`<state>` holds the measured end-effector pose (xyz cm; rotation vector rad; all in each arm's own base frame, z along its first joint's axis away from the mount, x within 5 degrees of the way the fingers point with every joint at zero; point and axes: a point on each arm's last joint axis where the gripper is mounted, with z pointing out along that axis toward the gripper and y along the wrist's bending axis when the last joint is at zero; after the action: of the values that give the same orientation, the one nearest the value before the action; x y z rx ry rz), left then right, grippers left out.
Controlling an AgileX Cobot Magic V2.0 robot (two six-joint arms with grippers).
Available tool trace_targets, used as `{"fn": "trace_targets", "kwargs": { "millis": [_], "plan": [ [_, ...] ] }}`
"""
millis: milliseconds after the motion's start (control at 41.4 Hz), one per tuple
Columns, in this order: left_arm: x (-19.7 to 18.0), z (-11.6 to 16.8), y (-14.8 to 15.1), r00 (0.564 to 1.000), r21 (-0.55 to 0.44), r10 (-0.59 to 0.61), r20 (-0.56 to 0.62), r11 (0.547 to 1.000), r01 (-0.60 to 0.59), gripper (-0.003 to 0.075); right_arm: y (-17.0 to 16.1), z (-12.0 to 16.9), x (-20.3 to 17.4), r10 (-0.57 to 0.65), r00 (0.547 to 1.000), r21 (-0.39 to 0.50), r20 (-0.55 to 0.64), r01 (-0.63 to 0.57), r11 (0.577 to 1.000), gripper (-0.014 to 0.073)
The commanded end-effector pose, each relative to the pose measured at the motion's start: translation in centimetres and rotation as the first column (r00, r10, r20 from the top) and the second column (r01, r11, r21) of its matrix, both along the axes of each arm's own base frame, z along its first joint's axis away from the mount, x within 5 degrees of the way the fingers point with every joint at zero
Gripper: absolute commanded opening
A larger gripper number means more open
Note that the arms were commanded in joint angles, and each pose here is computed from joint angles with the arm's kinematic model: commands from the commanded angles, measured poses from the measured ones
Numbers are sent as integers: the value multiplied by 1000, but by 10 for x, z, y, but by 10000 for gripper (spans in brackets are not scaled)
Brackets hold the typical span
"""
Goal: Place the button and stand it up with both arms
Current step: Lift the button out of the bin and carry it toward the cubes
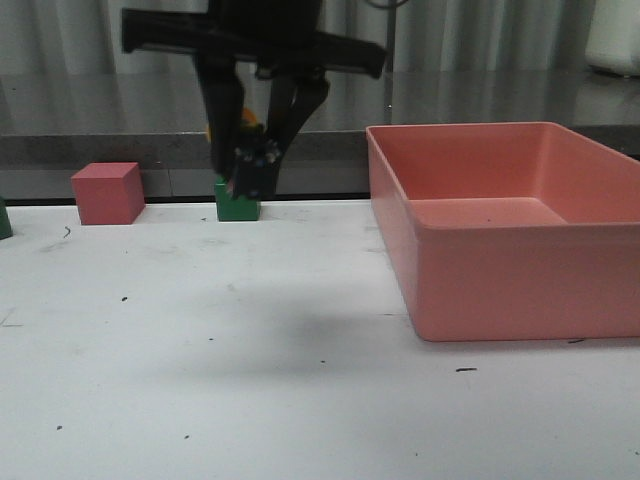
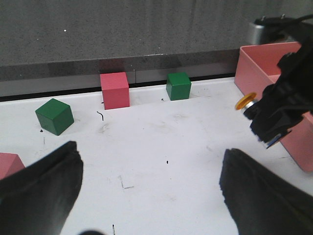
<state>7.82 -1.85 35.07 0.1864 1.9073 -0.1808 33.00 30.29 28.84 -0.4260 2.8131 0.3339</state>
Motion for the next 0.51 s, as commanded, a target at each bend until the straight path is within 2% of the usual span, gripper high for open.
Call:
{"fn": "trace_targets", "kwargs": {
  "millis": [0, 266, 483],
  "plan": [
    [3, 13, -1, 997, -36, -1, 80, 999, 4, 563, 16, 11, -5, -42, 998, 85, 50, 37, 996, 209],
    [3, 13, -1, 997, -36, -1, 80, 999, 4, 563, 38, -43, 9, -150, 988, 87, -26, 152, 985, 209],
    [3, 13, -1, 997, -36, -1, 80, 999, 4, 563, 44, -51, 15, -214, 976, 145, -33, 217, 965, 209]
  ]
}}
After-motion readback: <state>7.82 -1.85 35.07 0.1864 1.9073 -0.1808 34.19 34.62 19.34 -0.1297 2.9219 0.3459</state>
